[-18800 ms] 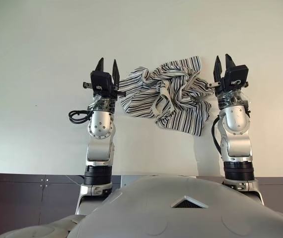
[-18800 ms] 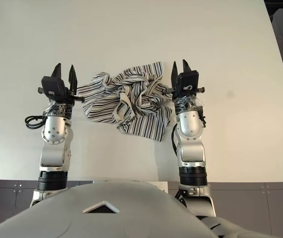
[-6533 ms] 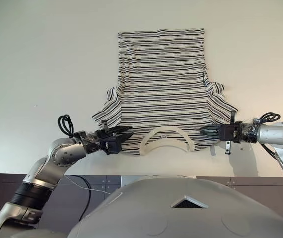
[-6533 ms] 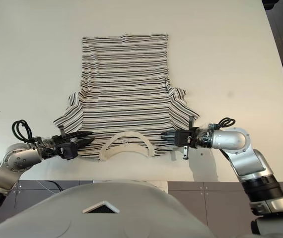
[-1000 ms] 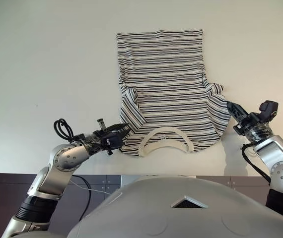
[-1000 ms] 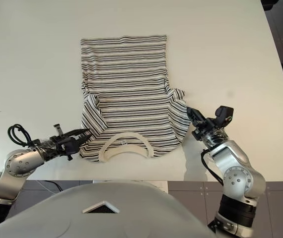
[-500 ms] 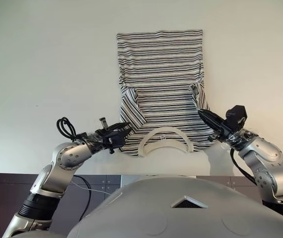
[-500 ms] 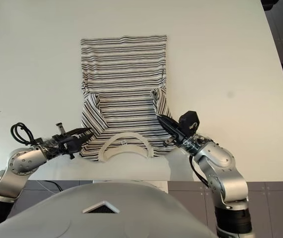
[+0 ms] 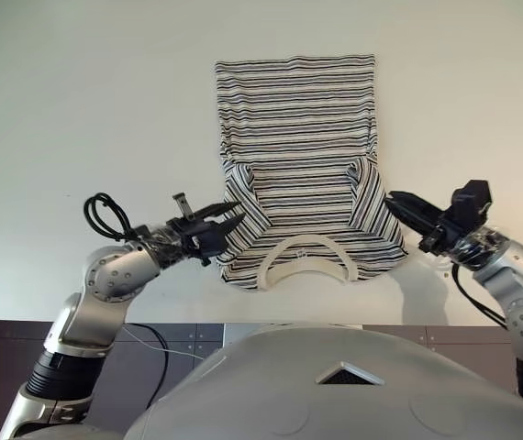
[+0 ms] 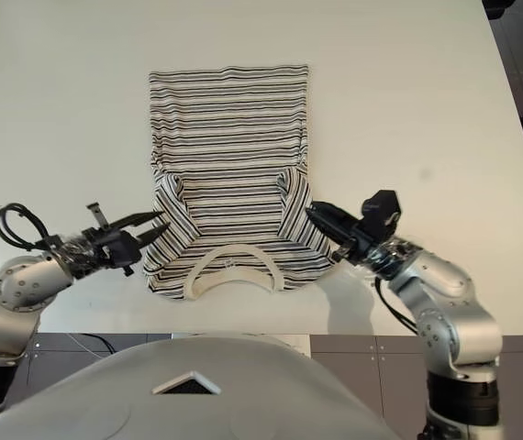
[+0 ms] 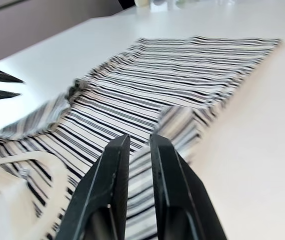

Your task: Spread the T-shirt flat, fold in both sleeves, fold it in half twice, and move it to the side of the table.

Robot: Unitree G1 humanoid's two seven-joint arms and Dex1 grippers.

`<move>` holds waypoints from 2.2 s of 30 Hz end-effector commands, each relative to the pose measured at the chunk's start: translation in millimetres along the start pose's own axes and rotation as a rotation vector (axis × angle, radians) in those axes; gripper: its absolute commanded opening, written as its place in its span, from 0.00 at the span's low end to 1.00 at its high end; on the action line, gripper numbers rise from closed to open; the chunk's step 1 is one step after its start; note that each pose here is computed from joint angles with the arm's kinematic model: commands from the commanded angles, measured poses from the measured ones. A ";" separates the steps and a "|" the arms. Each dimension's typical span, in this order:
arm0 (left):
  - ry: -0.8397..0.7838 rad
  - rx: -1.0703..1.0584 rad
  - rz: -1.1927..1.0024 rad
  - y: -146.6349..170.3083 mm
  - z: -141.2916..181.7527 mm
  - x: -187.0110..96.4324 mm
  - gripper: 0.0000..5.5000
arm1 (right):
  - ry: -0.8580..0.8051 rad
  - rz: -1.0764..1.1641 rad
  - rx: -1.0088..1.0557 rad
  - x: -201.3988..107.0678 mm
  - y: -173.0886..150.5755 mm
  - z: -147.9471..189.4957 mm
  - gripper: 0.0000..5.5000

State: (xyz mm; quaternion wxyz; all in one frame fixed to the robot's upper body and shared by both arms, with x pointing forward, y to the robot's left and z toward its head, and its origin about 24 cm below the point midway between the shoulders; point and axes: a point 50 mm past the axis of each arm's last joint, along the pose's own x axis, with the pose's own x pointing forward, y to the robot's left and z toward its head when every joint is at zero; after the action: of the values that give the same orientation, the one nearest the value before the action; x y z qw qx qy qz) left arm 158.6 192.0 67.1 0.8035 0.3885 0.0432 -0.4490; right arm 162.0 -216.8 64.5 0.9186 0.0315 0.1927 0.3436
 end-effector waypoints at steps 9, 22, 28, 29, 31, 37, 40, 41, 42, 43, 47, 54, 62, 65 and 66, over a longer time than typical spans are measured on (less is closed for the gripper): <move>0.109 0.142 -0.113 -3.7 -24.6 -33.4 0.17 | 0.174 -0.014 -0.128 -2.0 7.3 -52.4 0.13; 0.020 0.367 -0.387 -62.8 -38.2 -57.7 0.33 | 0.039 -0.046 -0.188 -2.2 -9.5 -4.6 0.14; -0.005 0.411 -0.363 -64.1 -41.1 -38.0 0.33 | 0.035 -0.032 -0.191 1.8 -11.1 -1.1 0.14; 0.003 0.414 -0.366 -63.8 -43.3 -35.1 0.33 | 0.036 -0.029 -0.191 2.3 -11.2 -0.9 0.14; 0.016 0.413 -0.376 -64.0 -46.8 -31.2 0.33 | 0.039 -0.030 -0.194 2.1 -12.5 -0.3 0.14; 0.021 0.368 -0.443 -76.4 -50.7 -35.8 0.21 | 0.076 -0.043 -0.244 -6.5 -23.5 2.0 0.14; 0.018 0.360 -0.444 -77.5 -51.0 -38.0 0.10 | 0.155 -0.036 -0.388 -23.6 -36.1 2.6 0.14; 0.020 0.357 -0.445 -78.0 -51.5 -38.9 0.09 | 0.188 -0.023 -0.450 -29.0 -39.7 1.6 0.14; 0.023 0.353 -0.446 -78.9 -52.3 -39.9 0.07 | 0.230 0.004 -0.555 -35.4 -42.6 -1.9 0.14; 0.025 0.351 -0.448 -79.5 -53.0 -40.5 0.05 | 0.255 0.039 -0.653 -39.9 -43.2 -4.8 0.14; 0.040 0.345 -0.448 -79.9 -56.4 -41.6 0.02 | 0.312 0.301 -1.012 -53.8 -30.4 -19.6 0.23; 0.044 0.344 -0.448 -78.7 -59.4 -39.6 0.02 | 0.283 0.490 -1.253 -53.8 -21.9 -40.6 0.32; 0.024 0.345 -0.450 -76.3 -58.3 -35.5 0.02 | 0.196 0.485 -1.259 -33.3 -10.0 -55.1 0.32; 0.025 0.347 -0.455 -75.7 -59.1 -35.8 0.02 | 0.193 0.488 -1.259 -31.9 -9.0 -57.8 0.32; 0.026 0.348 -0.457 -75.7 -59.2 -36.0 0.02 | 0.196 0.487 -1.260 -31.3 -9.6 -58.5 0.32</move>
State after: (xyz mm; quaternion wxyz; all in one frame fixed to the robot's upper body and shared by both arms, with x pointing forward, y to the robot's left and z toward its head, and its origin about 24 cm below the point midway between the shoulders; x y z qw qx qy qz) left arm 116.6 220.4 25.2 0.6330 0.5098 -0.0369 -0.5814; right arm 130.7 -247.7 31.9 0.6560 -0.4961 -0.0098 0.5687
